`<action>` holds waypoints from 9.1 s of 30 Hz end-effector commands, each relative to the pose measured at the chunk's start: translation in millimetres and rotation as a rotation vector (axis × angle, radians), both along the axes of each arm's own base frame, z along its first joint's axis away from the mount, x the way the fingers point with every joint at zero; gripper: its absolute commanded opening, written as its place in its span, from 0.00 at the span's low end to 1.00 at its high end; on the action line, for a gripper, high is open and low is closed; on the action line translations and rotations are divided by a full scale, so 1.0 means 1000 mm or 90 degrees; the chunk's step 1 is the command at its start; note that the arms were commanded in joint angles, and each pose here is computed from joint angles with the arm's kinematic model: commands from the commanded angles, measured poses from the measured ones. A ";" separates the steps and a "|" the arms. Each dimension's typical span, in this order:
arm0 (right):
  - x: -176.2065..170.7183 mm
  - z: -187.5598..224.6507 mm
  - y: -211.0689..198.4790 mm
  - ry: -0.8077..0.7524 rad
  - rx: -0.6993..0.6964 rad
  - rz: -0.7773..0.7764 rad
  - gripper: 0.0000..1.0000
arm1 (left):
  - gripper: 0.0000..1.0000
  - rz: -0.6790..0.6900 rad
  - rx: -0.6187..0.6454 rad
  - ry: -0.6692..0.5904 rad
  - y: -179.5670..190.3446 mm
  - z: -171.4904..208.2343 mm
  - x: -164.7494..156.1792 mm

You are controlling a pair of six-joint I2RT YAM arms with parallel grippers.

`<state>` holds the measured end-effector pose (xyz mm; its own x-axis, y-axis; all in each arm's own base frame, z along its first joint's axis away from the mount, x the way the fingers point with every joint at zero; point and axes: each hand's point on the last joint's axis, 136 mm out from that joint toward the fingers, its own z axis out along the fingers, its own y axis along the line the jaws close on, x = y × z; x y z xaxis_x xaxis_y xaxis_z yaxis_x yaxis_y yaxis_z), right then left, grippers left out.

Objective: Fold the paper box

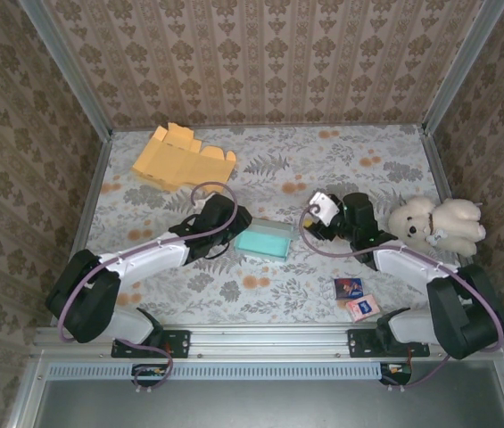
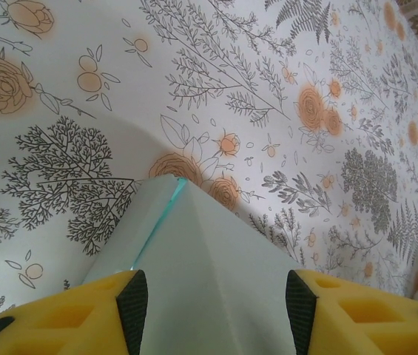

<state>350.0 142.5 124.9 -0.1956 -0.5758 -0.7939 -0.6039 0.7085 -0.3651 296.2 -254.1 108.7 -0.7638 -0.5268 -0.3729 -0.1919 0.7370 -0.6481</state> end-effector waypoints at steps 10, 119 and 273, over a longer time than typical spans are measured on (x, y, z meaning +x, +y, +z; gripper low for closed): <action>-0.006 0.088 -0.025 0.105 0.391 -0.353 0.75 | 0.54 0.012 0.041 0.004 0.009 -0.013 -0.006; -0.068 -0.086 0.061 0.303 0.373 -0.351 0.73 | 1.00 0.034 0.108 0.123 0.020 -0.030 -0.049; -0.106 -0.062 0.071 0.269 0.341 -0.316 0.71 | 0.60 0.104 0.148 0.232 0.019 -0.100 -0.052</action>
